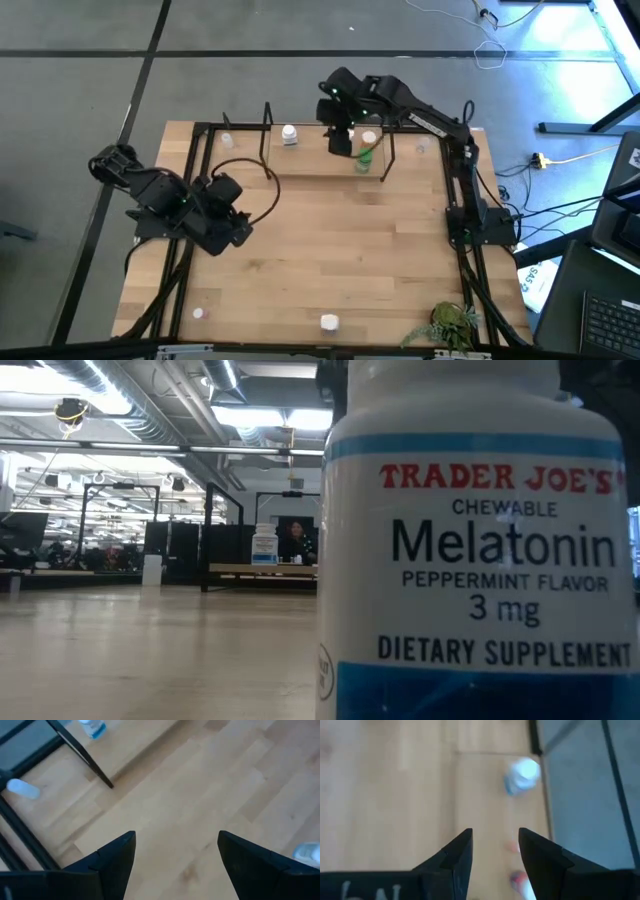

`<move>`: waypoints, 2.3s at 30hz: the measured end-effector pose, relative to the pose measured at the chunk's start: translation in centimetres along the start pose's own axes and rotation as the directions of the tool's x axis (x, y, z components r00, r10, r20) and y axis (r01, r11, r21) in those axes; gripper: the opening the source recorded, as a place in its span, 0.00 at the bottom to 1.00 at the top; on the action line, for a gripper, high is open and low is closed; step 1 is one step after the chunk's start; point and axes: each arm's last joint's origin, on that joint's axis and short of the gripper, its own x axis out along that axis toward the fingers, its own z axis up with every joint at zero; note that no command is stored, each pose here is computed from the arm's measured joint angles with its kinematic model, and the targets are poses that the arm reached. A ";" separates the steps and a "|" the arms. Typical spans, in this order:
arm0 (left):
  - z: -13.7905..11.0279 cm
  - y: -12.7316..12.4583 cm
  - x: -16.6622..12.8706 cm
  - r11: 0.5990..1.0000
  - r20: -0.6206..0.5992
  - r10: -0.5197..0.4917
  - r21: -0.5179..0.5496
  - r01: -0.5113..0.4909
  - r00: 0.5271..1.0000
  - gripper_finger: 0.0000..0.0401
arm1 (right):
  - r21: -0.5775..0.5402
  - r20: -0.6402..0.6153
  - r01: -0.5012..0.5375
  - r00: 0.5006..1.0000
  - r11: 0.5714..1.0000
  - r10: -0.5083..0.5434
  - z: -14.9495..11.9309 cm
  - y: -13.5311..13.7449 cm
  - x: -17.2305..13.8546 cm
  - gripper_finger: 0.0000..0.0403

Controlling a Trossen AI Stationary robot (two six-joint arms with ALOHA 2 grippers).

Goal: Pick and place medicine bottles onto shelf by color
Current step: Put the white and blue pill bottle on the shelf

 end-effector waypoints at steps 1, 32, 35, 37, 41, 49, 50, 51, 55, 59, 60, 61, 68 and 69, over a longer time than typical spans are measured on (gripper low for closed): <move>-0.2 -0.1 -0.2 1.000 -0.002 -0.009 0.001 0.009 1.000 0.69 | -0.013 0.015 -0.017 1.000 1.000 0.018 0.2 0.6 -0.4 0.40; -7.6 -1.2 -5.6 0.941 -0.151 -0.248 0.196 0.275 0.957 0.69 | -0.288 -0.164 -0.515 0.857 0.807 0.489 1.0 24.3 -5.1 0.40; -8.5 -1.3 -6.0 0.928 -0.195 -0.255 0.226 0.297 0.947 0.69 | -0.263 -0.163 -0.528 0.849 0.807 0.502 0.9 25.6 -5.4 0.40; -9.2 -1.5 -6.2 0.918 -0.250 -0.248 0.249 0.310 0.936 0.69 | -0.259 -0.168 -0.535 0.845 0.804 0.508 0.8 26.3 -5.6 0.40; -11.0 -2.3 -6.4 0.890 -0.338 -0.220 0.314 0.330 0.915 0.69 | -0.280 -0.162 -0.545 0.838 0.791 0.520 0.7 27.3 -5.9 0.40; -13.4 -3.6 -6.1 0.898 -0.372 -0.173 0.320 0.301 0.912 0.69 | -0.276 -0.152 -0.552 0.833 0.787 0.532 0.7 28.3 -6.2 0.40; -13.5 -3.7 -6.0 0.900 -0.371 -0.170 0.319 0.297 0.913 0.69 | -0.276 -0.152 -0.555 0.831 0.785 0.534 0.6 28.5 -6.3 0.40; -13.5 -3.8 -6.0 0.900 -0.371 -0.168 0.320 0.296 0.913 0.69 | -0.259 -0.150 -0.557 0.831 0.789 0.536 0.6 28.6 -6.3 0.40; -13.7 -3.9 -5.9 0.883 -0.368 -0.163 0.360 0.302 0.915 0.69 | -0.184 -0.111 -0.559 0.829 0.809 0.548 0.9 29.5 -6.1 0.40; -13.6 -3.9 -5.9 0.881 -0.348 -0.169 0.366 0.299 0.922 0.69 | -0.122 -0.066 -0.563 0.826 0.817 0.559 1.3 29.8 -6.1 0.40; -13.6 -3.9 -5.9 0.881 -0.347 -0.169 0.366 0.299 0.923 0.69 | -0.121 -0.052 -0.563 0.826 0.817 0.561 1.5 29.8 -6.1 0.40; -13.6 -3.9 -5.9 0.881 -0.346 -0.169 0.366 0.299 0.923 0.69 | -0.110 -0.039 -0.561 0.827 0.820 0.561 1.6 29.9 -6.2 0.40; -13.6 -3.8 -5.9 0.881 -0.344 -0.163 0.372 0.294 0.925 0.69 | 0.005 0.036 -0.574 0.818 0.819 0.574 2.3 30.0 -6.3 0.41; -13.6 -3.8 -5.9 0.881 -0.344 -0.163 0.372 0.294 0.925 0.69 | 0.004 0.043 -0.575 0.817 0.818 0.575 2.4 30.0 -6.3 0.42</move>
